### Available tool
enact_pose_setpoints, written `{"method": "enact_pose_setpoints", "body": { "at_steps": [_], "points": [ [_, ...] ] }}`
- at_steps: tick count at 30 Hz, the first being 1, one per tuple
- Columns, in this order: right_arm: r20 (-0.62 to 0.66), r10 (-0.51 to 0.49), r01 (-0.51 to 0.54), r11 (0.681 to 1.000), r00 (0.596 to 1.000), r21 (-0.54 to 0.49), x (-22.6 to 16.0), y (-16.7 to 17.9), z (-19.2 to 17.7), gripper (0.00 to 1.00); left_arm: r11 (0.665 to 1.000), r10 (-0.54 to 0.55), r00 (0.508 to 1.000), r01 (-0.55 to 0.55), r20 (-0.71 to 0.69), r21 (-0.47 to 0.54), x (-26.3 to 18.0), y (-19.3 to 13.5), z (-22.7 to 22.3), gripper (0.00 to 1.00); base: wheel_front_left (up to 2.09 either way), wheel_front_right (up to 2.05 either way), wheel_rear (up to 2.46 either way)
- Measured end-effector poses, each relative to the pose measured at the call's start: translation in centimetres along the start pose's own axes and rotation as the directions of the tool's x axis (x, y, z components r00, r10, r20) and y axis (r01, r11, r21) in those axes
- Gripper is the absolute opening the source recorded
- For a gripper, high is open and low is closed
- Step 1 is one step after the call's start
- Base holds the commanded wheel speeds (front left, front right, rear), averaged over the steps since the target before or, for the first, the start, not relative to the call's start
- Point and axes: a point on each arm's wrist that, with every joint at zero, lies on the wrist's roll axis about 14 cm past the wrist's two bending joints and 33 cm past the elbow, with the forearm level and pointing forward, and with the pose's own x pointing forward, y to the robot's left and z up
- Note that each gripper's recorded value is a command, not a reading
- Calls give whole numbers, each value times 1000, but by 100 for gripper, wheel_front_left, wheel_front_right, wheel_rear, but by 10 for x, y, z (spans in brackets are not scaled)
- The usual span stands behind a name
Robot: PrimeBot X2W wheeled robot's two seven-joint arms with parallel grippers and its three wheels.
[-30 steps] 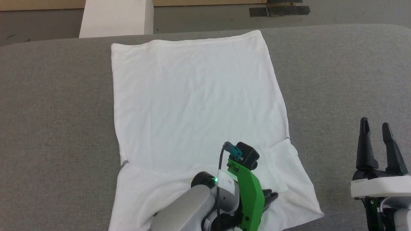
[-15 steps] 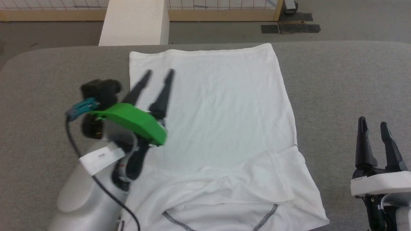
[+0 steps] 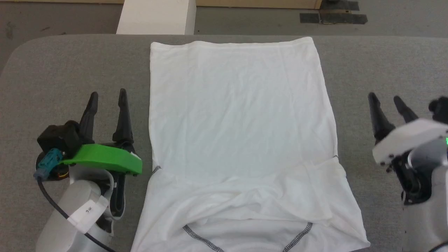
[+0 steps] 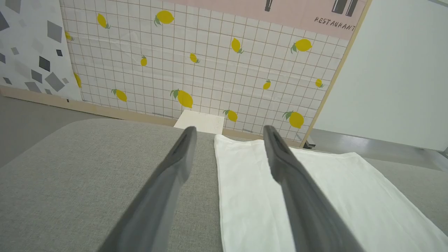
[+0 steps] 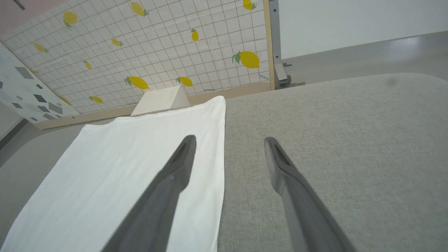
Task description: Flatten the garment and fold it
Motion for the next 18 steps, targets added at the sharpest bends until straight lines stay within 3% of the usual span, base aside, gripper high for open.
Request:
{"method": "enact_pose_setpoints", "body": {
  "at_steps": [6,11,18],
  "points": [
    [-133,2,-17,994,991,-109,70,17,31,100,999,-1,1000,1,3,-38,12,-1,-8,100,0,0,0],
    [-249,-64,8,975,966,-221,125,15,46,100,999,-8,1000,9,26,-49,35,1,-12,100,0,0,0],
    [-431,-161,0,936,888,-351,182,21,19,100,998,8,1000,-9,-21,-58,50,12,-46,100,0,0,0]
  ]
}}
